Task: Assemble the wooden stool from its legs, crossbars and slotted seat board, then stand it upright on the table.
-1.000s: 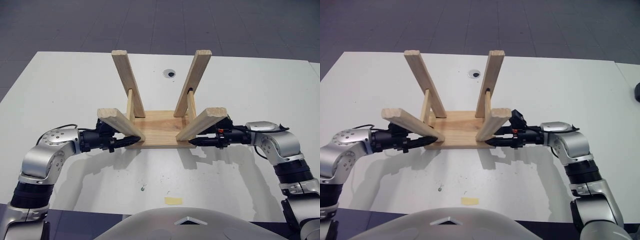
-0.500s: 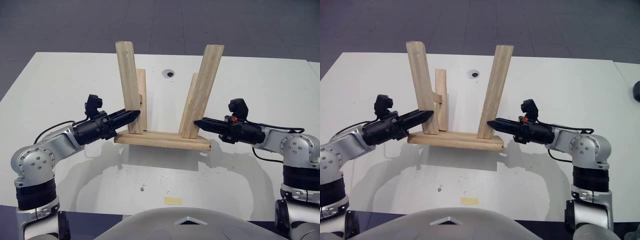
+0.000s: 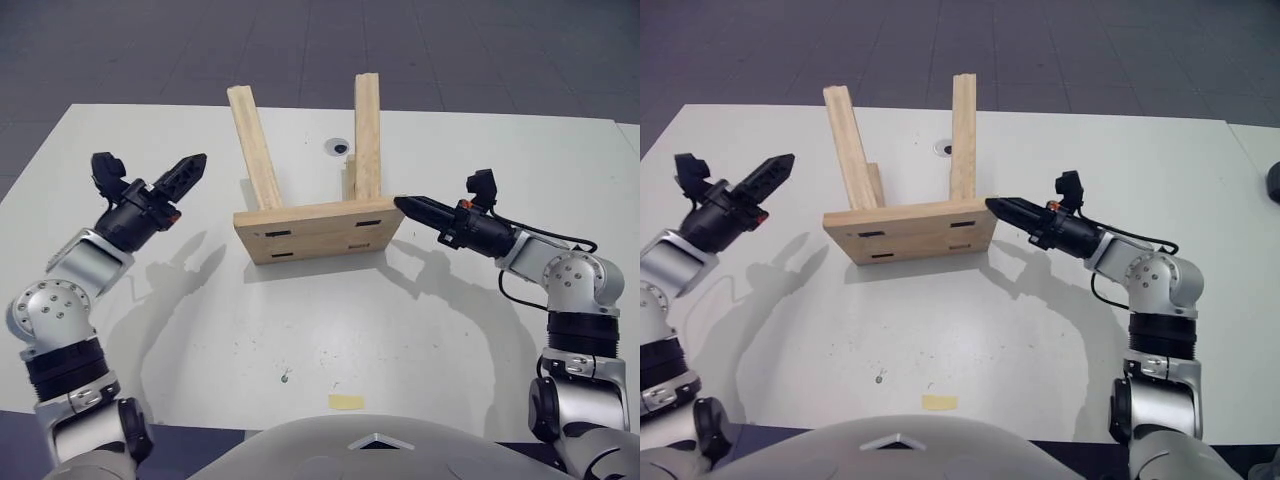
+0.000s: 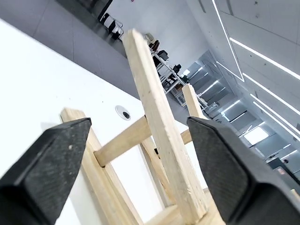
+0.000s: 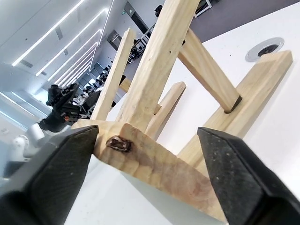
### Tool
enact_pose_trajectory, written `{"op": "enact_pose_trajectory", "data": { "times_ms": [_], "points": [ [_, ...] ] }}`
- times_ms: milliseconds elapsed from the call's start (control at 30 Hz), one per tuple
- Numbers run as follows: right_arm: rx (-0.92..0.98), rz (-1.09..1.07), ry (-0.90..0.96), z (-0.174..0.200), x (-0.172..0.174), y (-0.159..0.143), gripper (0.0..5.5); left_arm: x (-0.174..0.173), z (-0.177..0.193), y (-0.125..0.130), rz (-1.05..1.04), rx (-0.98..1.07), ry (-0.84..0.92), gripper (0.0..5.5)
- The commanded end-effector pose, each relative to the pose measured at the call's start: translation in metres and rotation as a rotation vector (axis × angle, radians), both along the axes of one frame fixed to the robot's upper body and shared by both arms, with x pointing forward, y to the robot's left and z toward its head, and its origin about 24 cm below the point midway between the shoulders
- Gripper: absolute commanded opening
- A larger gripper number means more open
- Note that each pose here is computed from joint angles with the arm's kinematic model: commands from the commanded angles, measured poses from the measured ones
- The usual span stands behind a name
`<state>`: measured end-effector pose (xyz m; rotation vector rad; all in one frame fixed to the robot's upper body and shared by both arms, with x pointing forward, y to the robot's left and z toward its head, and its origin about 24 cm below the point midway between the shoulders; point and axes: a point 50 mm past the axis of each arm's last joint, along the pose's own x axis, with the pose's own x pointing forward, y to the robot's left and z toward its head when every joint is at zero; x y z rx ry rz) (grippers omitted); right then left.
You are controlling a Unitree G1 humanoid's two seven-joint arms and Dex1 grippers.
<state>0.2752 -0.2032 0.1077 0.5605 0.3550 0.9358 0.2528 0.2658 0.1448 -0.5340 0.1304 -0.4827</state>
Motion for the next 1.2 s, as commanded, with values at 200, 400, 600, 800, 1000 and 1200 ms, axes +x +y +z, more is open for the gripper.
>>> {"op": "enact_pose_trajectory", "data": {
  "times_ms": [200, 400, 600, 800, 1000, 1200],
  "points": [
    [-0.402, 0.253, -0.333, -0.016, 0.011, 0.0, 5.38, -0.044, -0.004, -0.008, -0.517, 0.364, 0.053, 5.4],
    [-0.401, 0.377, -0.334, -0.041, 0.02, 0.026, 4.91, -0.014, -0.062, -0.045, -0.583, 0.659, 0.05, 5.4],
    [-0.347, 0.39, -0.284, -0.045, 0.022, 0.027, 4.01, -0.004, -0.065, -0.056, -0.584, 0.602, -0.012, 4.68],
    [-0.311, 0.429, -0.184, -0.055, 0.01, 0.027, 3.06, -0.003, -0.056, -0.06, -0.588, 0.334, 0.04, 3.65],
    [-0.177, 0.487, -0.05, -0.048, -0.006, 0.024, 2.57, -0.017, -0.052, -0.054, -0.604, 0.196, 0.107, 3.29],
    [0.323, 0.467, 0.048, 0.015, -0.03, 0.027, 2.45, -0.035, -0.026, -0.063, -0.561, -0.05, 0.072, 3.16]
  ]
}}
